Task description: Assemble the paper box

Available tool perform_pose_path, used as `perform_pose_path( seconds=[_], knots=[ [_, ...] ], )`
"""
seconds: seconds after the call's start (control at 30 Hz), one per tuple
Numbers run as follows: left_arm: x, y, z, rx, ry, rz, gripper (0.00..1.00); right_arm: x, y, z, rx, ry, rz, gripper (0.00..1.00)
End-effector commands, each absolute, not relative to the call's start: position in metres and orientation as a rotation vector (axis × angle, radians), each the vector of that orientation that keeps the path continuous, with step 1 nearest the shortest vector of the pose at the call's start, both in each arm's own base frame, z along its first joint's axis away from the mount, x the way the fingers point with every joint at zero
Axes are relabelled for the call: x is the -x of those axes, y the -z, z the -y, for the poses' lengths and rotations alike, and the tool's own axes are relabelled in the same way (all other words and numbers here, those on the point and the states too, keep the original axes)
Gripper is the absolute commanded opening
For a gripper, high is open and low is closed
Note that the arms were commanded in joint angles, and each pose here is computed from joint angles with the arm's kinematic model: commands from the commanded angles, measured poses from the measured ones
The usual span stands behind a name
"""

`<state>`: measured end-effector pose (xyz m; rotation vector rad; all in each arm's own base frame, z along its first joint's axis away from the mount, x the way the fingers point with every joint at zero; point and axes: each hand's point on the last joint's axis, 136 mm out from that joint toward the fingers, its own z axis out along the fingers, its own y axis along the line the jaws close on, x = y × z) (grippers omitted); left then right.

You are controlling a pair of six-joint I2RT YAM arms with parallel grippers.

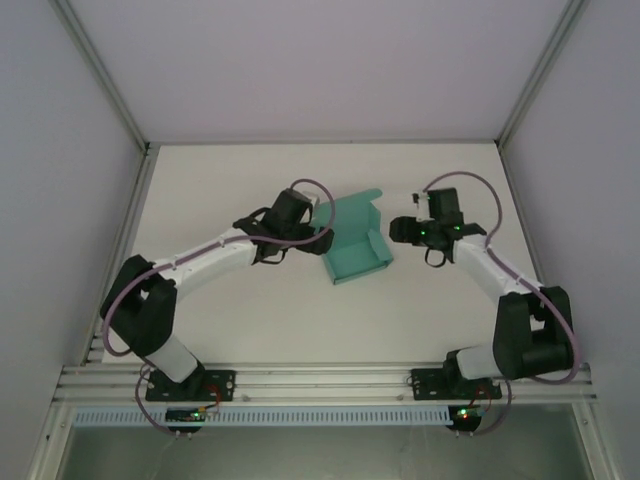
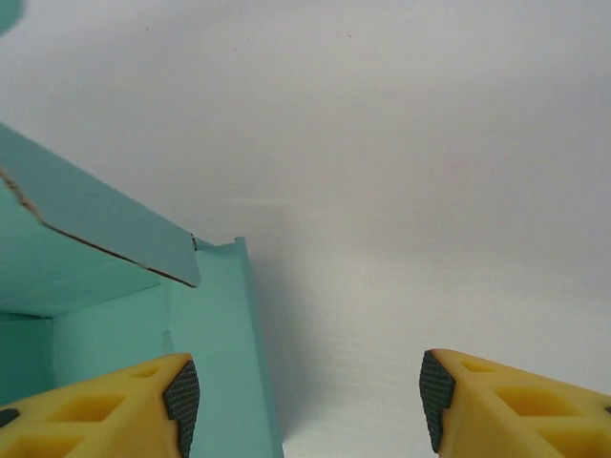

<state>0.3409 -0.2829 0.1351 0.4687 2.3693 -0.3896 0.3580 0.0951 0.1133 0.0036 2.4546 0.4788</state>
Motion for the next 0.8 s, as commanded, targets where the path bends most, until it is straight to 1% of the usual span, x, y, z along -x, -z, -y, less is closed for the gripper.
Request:
perform_pose_path(
  seconds=[0.0,0.13,0.2,0.27,0.33,0.47,0.5,0.57,0.63,0.77],
  knots=[
    [-0.359,-0.148,0.298,-0.468,0.553,-2.258,0.98,-0.349,-0.111,-0.127,0.026,-0.840,-2.429,0.63],
    [-0.360,-0.160,0.315,-0.610,0.653,-2.131,0.94,-0.360,-0.118,-0.137,0.223,-0.804,-2.379,0.63],
    [-0.360,-0.160,0.317,-0.668,0.633,-2.103,0.94,-0.362,-0.125,-0.143,0.313,-0.829,-2.324,0.63],
    [-0.364,-0.156,0.313,-0.699,0.608,-2.093,0.94,-0.374,-0.127,-0.138,0.345,-0.790,-2.283,0.64],
    [-0.367,-0.151,0.312,-0.744,0.642,-2.083,0.94,-0.384,-0.130,-0.141,0.408,-0.796,-2.247,0.65],
    [-0.366,-0.159,0.323,-0.897,0.775,-2.007,0.91,-0.379,-0.144,-0.167,0.735,-0.896,-2.131,0.65],
    [-0.365,-0.161,0.327,-0.941,0.783,-1.984,0.90,-0.381,-0.145,-0.168,0.809,-0.867,-2.115,0.65],
    [-0.370,-0.167,0.331,-0.998,0.773,-1.942,0.88,-0.383,-0.142,-0.170,0.869,-0.884,-2.139,0.63],
    [-0.375,-0.167,0.334,-1.035,0.768,-1.950,0.85,-0.388,-0.139,-0.168,0.896,-0.902,-2.190,0.57],
    [-0.379,-0.157,0.336,-1.077,0.773,-2.013,0.82,-0.383,-0.128,-0.168,1.014,-0.955,-2.202,0.53]
  ],
)
